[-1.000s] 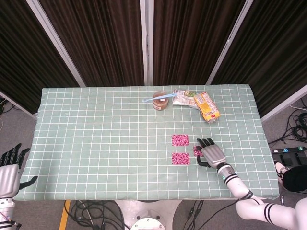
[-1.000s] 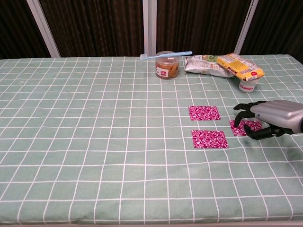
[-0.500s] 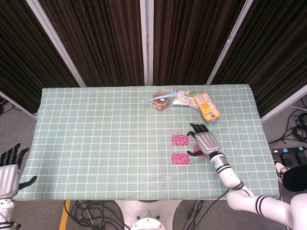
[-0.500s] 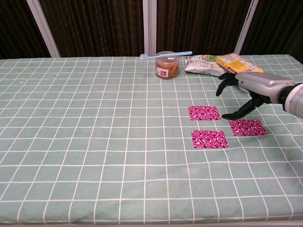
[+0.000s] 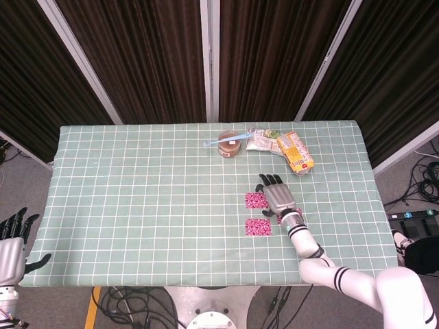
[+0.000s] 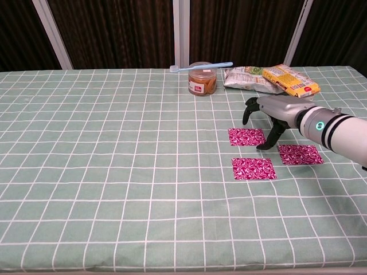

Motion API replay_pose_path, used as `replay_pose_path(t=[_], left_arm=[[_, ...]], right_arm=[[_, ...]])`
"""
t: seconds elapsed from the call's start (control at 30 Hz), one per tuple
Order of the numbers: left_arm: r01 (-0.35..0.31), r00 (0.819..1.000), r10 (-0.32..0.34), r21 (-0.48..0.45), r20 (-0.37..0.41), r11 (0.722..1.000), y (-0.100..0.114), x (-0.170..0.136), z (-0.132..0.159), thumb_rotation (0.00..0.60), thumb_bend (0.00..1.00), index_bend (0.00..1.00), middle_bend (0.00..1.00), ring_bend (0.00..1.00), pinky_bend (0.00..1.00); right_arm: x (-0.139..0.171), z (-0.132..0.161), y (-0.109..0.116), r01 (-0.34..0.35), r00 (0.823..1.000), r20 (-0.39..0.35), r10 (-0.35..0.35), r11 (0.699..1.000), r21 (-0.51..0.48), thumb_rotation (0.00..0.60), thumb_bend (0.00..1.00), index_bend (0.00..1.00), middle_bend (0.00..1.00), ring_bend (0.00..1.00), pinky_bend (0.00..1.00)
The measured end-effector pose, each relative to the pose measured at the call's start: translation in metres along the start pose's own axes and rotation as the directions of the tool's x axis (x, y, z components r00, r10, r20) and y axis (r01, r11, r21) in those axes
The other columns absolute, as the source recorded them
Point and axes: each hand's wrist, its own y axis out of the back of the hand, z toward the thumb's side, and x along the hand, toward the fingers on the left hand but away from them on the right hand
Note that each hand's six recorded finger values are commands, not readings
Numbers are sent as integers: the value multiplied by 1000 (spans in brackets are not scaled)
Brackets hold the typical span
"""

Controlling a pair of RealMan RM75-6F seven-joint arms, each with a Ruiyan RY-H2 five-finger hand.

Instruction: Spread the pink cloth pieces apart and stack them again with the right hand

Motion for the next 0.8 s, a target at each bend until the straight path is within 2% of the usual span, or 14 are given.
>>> replay_pose_path(t=[0.17,0.57,0.8], left_arm=[[3,1000,-3,0,-1,1000,-1,0,0,600,163,225,146,106,127],[6,1000,-6,1,-4,1000,-1,-1,-2,600,163,225,146,106,126],[7,1000,-7,-1,-8,1000,-2,-2,-3,600,162,225,146,106,126]], right_arm=[[-6,1,-1,-5,1000,9,5,1000,0,594,135,319,36,0,0],[-10,3,-7,-24,1000,15,24,1000,4,594,137,324,35,0,0],[-11,3,-10,-28,999,19,28,1000,4,598,166,369,47,0,0]])
